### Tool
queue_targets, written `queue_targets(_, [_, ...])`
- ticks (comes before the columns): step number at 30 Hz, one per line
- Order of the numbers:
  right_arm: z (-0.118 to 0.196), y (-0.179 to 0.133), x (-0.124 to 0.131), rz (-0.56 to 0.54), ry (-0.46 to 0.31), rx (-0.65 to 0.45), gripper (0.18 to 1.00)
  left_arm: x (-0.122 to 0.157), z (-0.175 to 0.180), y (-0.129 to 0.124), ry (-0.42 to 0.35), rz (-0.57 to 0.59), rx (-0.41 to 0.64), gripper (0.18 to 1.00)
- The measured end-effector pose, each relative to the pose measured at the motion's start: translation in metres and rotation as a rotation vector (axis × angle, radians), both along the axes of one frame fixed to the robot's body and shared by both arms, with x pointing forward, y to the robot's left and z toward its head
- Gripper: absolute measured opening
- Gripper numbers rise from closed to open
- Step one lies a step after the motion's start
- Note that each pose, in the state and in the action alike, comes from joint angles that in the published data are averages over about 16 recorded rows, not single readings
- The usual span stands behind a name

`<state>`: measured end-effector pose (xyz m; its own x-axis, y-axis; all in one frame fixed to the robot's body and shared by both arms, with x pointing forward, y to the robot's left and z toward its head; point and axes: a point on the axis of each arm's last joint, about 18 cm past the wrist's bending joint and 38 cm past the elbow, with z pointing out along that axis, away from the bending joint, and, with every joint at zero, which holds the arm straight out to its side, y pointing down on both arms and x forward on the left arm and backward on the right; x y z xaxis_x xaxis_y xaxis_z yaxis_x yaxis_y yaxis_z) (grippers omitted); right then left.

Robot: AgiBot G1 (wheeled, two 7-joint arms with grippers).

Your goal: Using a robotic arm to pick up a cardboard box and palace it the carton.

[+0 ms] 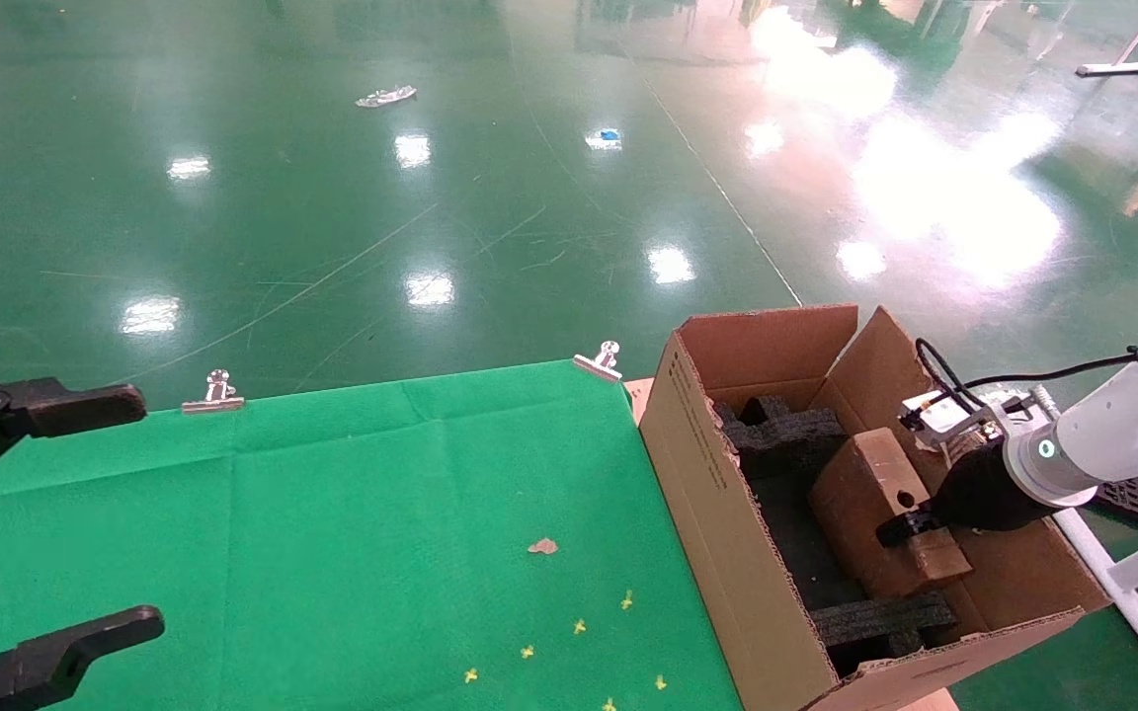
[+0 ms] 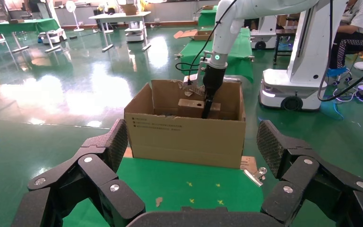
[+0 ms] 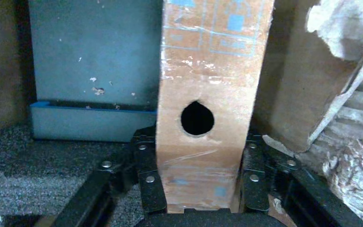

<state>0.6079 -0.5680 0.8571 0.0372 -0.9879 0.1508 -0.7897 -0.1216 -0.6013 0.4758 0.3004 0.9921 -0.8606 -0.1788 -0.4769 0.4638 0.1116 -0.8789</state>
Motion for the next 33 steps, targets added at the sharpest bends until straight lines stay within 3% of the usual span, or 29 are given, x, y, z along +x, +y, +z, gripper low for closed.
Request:
queue_targets(10, [0.014,-0.003,-0.001,0.005,-0.015,-0.004,0.614,0.0,0.0,0.0,0.0,0.0,0.0,1.001])
queue_targets(17, [0.05,-0.003,-0.001,0.038,-0.076,-0.012,0.776,0.0,0.0,0.0,0.0,0.0,0.0,1.001])
queue_targets(24, [0.119,-0.001,-0.005,0.1,-0.215,-0.018,0.892,0.0,0.0,0.0,0.0,0.0,0.0,1.001])
queue_targets(33, [0.203,0.006,-0.024,0.239,-0.444,-0.058,0.973,0.0,0.0,0.0,0.0,0.0,0.0,1.001])
